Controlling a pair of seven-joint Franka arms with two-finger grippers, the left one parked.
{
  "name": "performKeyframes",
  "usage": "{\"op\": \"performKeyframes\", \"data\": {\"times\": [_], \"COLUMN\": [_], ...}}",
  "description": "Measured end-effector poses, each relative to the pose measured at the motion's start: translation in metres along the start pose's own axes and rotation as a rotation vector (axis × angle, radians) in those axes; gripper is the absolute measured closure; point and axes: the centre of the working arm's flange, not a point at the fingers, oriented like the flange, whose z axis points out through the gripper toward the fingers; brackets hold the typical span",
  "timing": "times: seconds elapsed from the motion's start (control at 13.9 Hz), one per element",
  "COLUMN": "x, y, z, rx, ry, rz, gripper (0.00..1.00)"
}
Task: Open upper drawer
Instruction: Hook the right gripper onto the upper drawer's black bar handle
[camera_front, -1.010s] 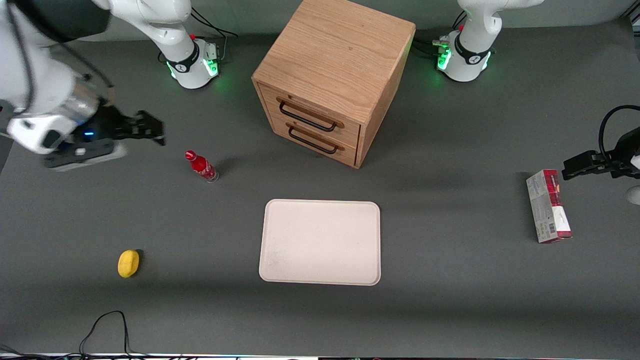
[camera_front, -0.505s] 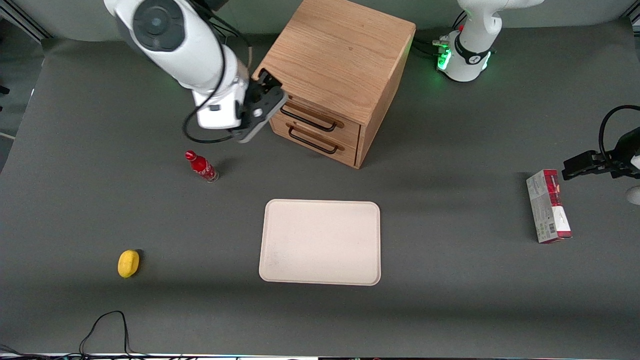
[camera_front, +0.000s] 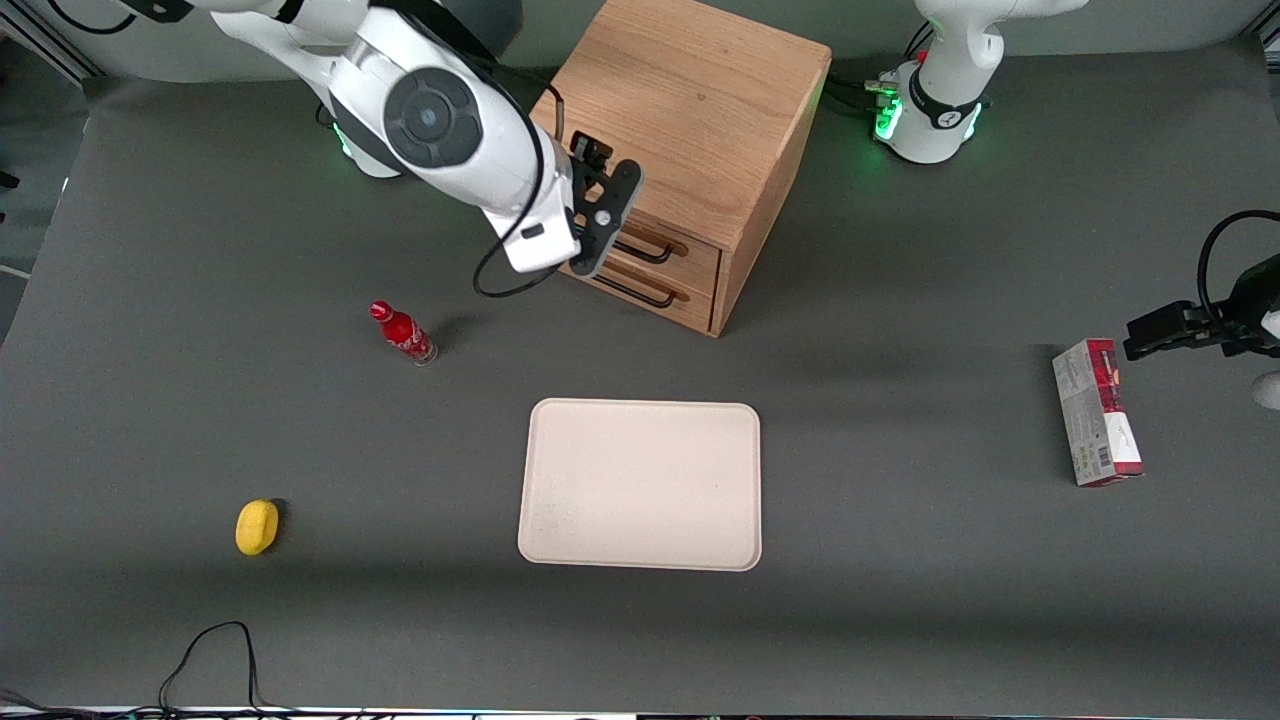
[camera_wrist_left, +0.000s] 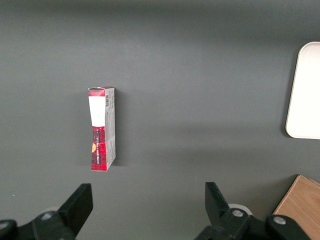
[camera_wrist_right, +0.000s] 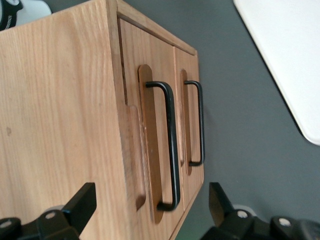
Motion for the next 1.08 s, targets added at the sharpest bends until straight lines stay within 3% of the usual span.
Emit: {"op": "performKeyframes", "data": {"times": [0.22,0.58,1.08], "x": [0.008,0.006,0.009], "y": [0.020,0.029,0.031], "z": [0.028,0.054,0.083], "rx": [0.030,-0.023,-0.049], "ry": [-0.001,-0.046,-0.030], "rz": [-0.065,-0.094,-0.110], "gripper": [0.00,0.00,0.00]}}
